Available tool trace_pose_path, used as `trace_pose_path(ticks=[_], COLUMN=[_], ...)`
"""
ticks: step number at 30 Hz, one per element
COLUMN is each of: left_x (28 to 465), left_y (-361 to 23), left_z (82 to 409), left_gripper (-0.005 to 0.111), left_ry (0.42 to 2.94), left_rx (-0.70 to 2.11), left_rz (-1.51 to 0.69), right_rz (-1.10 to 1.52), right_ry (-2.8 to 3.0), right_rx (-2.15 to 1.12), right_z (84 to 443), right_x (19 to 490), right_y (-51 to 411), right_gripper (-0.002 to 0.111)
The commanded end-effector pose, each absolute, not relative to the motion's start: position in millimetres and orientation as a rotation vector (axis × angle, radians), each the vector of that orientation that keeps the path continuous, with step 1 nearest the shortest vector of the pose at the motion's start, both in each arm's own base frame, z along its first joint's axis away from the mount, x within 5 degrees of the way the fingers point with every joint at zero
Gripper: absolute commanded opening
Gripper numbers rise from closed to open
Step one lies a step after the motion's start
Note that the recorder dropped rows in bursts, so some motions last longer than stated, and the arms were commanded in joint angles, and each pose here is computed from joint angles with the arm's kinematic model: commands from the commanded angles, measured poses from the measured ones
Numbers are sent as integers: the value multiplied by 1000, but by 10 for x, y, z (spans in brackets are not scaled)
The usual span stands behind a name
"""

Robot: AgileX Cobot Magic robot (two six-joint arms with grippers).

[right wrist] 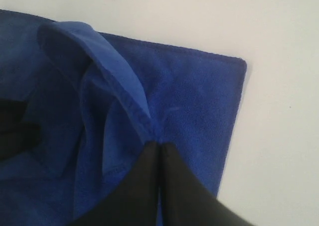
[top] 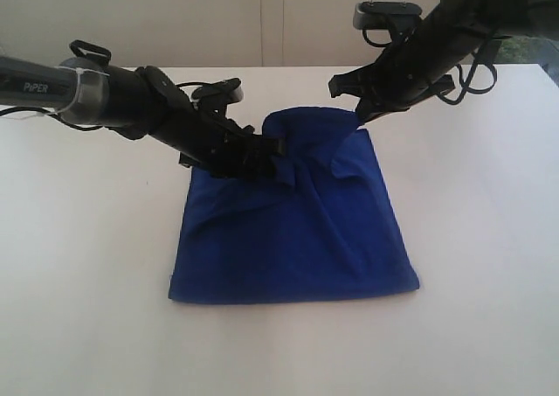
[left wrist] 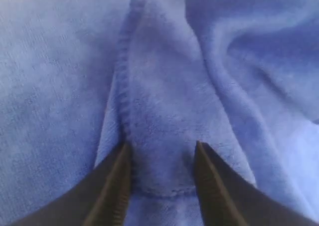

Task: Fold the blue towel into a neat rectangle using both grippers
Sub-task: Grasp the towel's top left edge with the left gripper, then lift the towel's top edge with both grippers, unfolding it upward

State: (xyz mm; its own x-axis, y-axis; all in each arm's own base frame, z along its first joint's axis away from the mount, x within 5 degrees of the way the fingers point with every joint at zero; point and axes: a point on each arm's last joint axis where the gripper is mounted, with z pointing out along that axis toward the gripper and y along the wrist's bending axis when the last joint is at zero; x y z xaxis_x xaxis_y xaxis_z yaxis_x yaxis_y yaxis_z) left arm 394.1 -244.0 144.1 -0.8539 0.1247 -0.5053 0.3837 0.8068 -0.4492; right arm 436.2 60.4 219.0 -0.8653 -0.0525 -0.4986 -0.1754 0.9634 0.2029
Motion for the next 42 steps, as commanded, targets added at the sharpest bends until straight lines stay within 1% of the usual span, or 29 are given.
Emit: trace_pose_path(ticks=[1,2,4,7,8,10,11,16,18,21,24,25,28,31,33,35,40,42], left_x=[3923,3923,3923,3923,3923,3923,3925,3940,3916,3880,3801,3770,3624,3417,3309,3132,2764,2511], left_y=[-2465,-2465,-2465,-2465,-2465,-2465,-2465,-2501,-2489,-2462,-2368,-2255,-1985,-1879,-1846,-1789,-1691,-1650], left_z=[1473,1473,1473,1473,1473,1473,1473,1610,1864,2028,2271,2419,2733,2928,3032,3219,3417,3499], left_gripper=[47,46,38,22,12,2,0,0,0,0,0,0,0,0,0,0,0,0], left_ry=[2525,2525,2524,2519,2514,2514,2512,2479,2405,2366,2326,2313,2334,2363,2373,2373,2369,2357], left_rx=[406,406,407,423,439,439,440,498,558,622,765,825,953,1104,1147,1203,1273,1320], left_rz=[-779,-779,-779,-774,-769,-769,-767,-792,-782,-763,-693,-648,-601,-563,-580,-604,-634,-651], right_rz=[326,326,326,326,326,326,326,326,324,323,293,272,234,207,185,181,165,168], right_ry=[2598,2598,2598,2598,2598,2598,2598,2598,2593,2588,2570,2571,2593,2595,2587,2578,2539,2516], right_rx=[-157,-157,-157,-157,-157,-157,-157,-157,-156,-154,-179,-203,-312,-414,-447,-498,-553,-557], right_z=[2214,2214,2214,2214,2214,2214,2214,2214,2216,2218,2306,2382,2654,2813,2904,3009,3163,3235], right_x=[4366,4366,4366,4366,4366,4366,4366,4366,4370,4374,4351,4312,4128,3914,3772,3548,3096,2836], right_y=[591,591,591,591,591,591,591,591,590,589,573,560,545,615,635,657,647,624], right_gripper=[0,0,0,0,0,0,0,0,0,0,0,0,0,0,0,0,0,0])
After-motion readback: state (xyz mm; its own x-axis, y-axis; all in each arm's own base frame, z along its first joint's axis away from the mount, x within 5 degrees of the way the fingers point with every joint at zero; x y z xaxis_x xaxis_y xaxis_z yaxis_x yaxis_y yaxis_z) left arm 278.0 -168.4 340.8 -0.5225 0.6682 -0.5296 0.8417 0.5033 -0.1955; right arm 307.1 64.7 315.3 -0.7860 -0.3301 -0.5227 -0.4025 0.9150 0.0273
